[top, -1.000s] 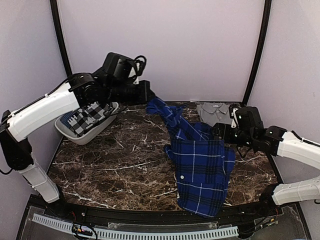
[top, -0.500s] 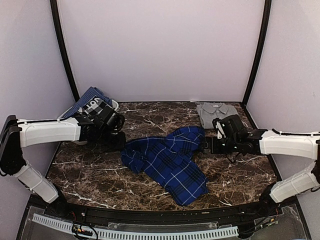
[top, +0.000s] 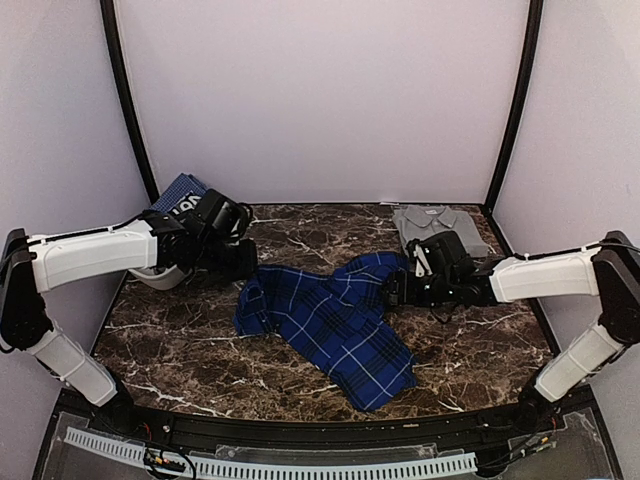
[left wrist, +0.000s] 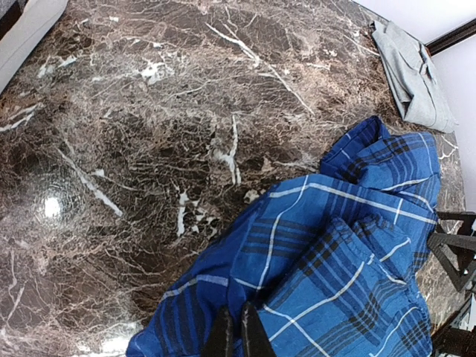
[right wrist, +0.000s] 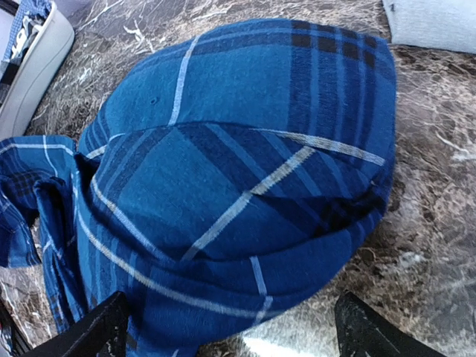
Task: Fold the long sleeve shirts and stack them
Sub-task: Flatten out the crumpled shirt at the center of the board.
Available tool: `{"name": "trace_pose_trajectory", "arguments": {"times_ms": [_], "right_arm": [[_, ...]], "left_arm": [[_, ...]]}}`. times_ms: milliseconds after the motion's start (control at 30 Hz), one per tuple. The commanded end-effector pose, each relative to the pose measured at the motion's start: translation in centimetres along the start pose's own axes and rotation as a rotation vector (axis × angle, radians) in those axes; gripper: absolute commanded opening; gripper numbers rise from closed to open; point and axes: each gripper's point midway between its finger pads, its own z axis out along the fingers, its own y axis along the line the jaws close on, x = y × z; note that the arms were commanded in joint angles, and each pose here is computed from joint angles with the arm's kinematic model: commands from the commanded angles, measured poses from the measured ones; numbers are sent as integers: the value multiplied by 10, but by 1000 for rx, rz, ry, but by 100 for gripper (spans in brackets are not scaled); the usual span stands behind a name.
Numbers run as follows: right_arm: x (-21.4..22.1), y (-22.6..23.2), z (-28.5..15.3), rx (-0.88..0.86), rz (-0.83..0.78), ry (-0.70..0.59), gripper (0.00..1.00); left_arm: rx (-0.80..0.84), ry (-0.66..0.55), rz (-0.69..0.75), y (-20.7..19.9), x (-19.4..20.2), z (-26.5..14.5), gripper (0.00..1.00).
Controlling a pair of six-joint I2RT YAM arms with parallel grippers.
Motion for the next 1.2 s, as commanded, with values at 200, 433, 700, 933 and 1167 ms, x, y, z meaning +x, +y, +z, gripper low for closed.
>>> {"name": "trace_pose_trajectory", "arguments": {"times_ms": [200,433,700,933,1167], "right_arm": [[-42,28,14,-91,85,-94,50],[-101,38,-20,-9,15,-219,0],[-175,65,-127,11,-84,-444,0],[-222,88,-245,2,-138,-647,0],[-243,136,-291,-146,-205,-690,0]], "left_arm": [[104,-108,95,-35,-48,-43,0],[243,-237,200,-80,-93,-100,0],[451,-401,322,-121,-122,-195,0],[368,-595,320,-103,-150,-264,0],[209,-666,255,-74,-171,-277,0]]}}
